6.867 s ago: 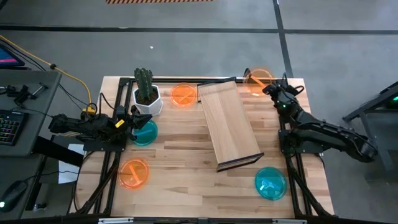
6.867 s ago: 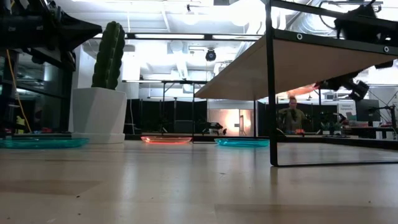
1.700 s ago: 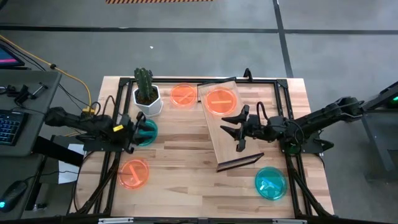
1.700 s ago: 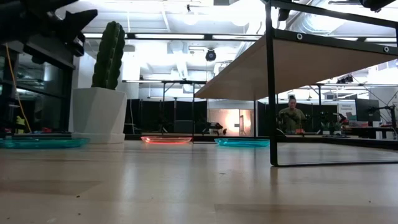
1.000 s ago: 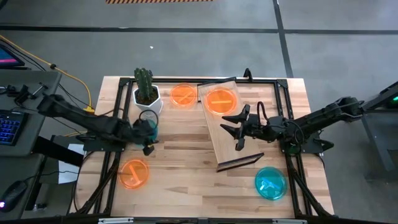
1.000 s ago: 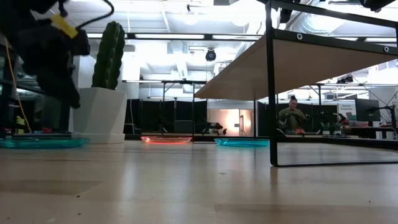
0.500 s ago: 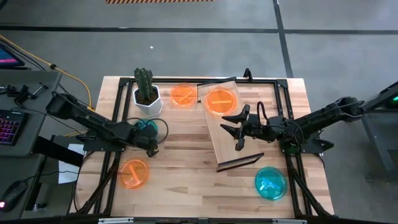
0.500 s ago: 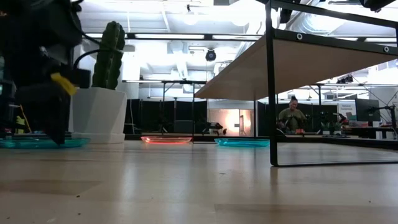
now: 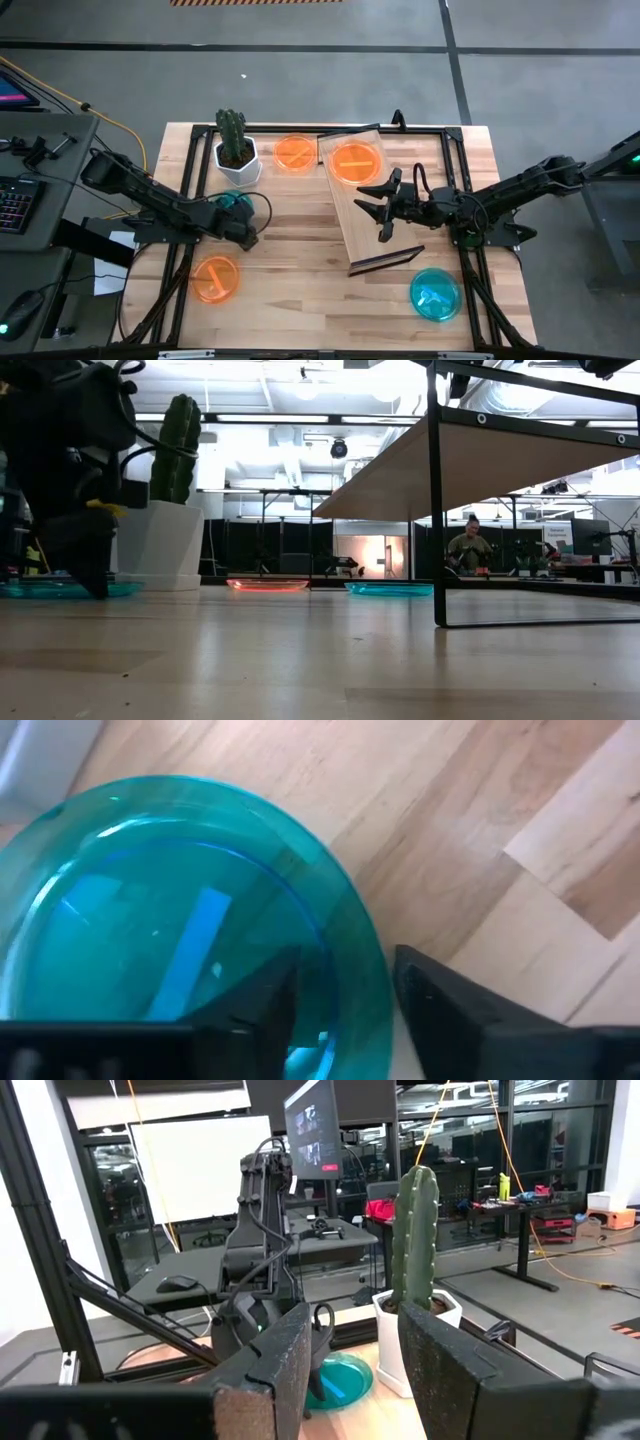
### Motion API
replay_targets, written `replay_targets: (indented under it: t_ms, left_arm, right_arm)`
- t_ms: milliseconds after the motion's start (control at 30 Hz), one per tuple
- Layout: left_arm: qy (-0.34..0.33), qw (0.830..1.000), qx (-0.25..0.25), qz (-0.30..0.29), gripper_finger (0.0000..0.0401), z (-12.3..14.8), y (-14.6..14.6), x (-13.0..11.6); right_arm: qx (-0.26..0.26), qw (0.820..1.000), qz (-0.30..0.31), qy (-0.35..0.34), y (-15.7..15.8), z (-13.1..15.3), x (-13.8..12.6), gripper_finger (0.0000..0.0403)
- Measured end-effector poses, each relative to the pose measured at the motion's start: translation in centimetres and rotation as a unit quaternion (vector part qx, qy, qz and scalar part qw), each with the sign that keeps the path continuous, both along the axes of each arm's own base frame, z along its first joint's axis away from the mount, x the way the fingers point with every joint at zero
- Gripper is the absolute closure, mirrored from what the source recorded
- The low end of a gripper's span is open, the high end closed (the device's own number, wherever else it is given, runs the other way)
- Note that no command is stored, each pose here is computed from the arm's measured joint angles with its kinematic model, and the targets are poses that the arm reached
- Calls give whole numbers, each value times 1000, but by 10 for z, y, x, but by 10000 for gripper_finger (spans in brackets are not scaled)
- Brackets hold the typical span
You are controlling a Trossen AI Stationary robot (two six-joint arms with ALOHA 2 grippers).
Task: Place and stack plates onto a shelf
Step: Put the left blue plate on the shelf
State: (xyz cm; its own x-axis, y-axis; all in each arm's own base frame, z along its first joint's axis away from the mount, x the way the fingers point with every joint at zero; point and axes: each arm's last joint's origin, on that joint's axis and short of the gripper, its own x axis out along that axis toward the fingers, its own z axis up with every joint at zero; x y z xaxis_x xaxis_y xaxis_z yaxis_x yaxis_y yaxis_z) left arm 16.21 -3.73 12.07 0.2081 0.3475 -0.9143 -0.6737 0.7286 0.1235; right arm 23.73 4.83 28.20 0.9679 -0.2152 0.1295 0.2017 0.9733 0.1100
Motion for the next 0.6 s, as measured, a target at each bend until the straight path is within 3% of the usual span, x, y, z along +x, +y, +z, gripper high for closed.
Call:
replay_targets:
  t_ms: [200, 367, 600]
  left_arm:
    - [-2, 1000, -12, -9, 386, 1, -2, 1]
    - [6, 999, -33, -42, 396, 17, -12, 11]
    - [-34, 987, -57, -143, 400, 70, -43, 36]
  right_arm:
    - [0, 1000, 0, 1, 0, 0, 0, 263]
    - [-1, 1000, 0, 2, 0, 0, 0, 263]
    - [-1, 1000, 0, 4, 0, -1, 0, 263]
